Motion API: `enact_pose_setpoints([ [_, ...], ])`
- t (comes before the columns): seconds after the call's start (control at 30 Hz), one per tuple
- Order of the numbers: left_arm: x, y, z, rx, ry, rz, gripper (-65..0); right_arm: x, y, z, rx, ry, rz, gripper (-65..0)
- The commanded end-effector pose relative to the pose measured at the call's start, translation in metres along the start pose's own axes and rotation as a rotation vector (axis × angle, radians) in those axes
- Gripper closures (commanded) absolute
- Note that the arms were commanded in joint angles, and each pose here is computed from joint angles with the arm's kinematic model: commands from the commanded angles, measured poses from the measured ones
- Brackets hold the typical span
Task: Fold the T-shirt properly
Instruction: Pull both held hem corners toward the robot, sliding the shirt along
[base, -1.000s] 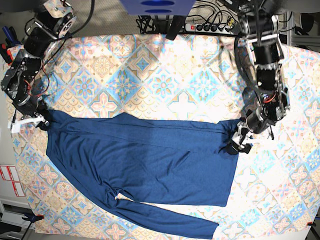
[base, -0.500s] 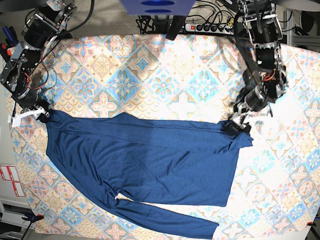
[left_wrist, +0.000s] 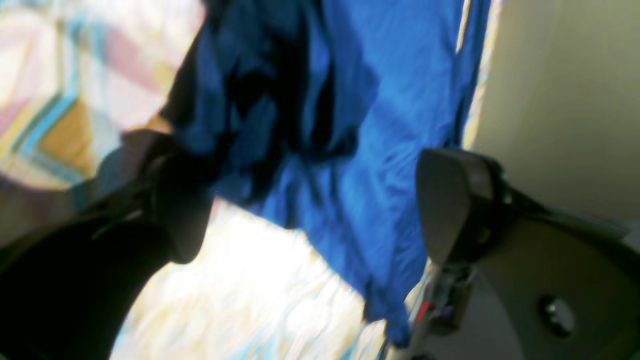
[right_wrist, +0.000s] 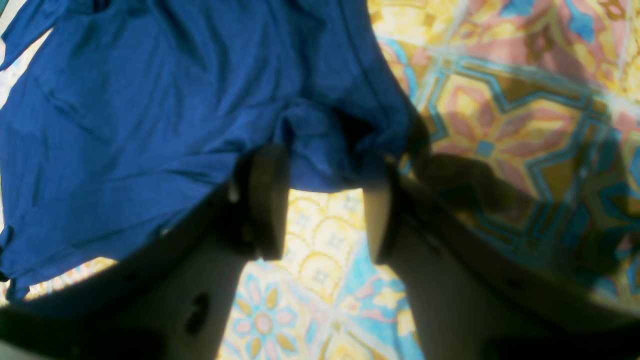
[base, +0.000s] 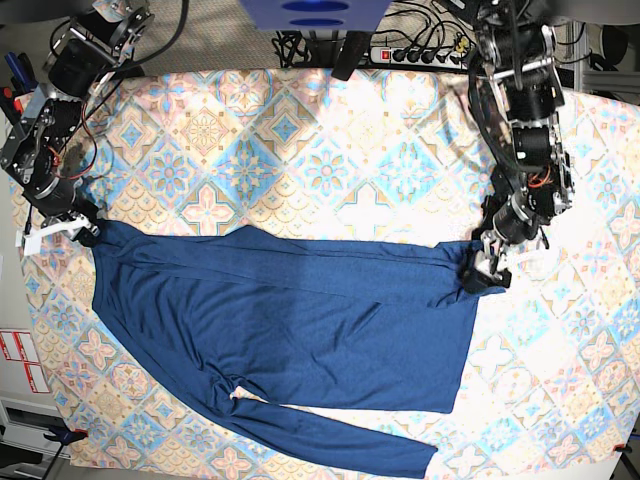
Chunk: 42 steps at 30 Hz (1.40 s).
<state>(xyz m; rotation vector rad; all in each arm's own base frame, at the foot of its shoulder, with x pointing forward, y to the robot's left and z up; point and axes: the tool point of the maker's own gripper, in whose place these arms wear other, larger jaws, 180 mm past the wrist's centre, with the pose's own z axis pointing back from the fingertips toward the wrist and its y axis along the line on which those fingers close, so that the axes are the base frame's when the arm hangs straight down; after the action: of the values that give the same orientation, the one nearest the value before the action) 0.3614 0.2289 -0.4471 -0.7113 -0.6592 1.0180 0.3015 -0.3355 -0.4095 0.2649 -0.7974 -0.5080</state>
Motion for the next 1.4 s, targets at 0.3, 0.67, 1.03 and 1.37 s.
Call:
enact_pose_setpoints([
  [0.3,-0.008,-0.024,-0.026,0.005,0.019,-0.07,-50.9,0.023,0.004,0.004,0.015,-0.058,0.019,-20.4],
  [0.67,-0.007,-0.035,-0.03,-0.008,0.021,-0.082,0.0,0.012,-0.011,0.013,-0.01,0.004,-0.029,-23.3],
  [1.03,-0.007,-0.032,-0.029,-0.002,0.022,-0.08,0.0,0.005,-0.01,-0.006,0.025,0.027,-0.172,-27.4],
  [1.37,-0.006,-0.03,-0.028,0.001,0.021,-0.082,0.0,-0.014,0.003,-0.03,0.069,0.068,-0.261,-27.4],
])
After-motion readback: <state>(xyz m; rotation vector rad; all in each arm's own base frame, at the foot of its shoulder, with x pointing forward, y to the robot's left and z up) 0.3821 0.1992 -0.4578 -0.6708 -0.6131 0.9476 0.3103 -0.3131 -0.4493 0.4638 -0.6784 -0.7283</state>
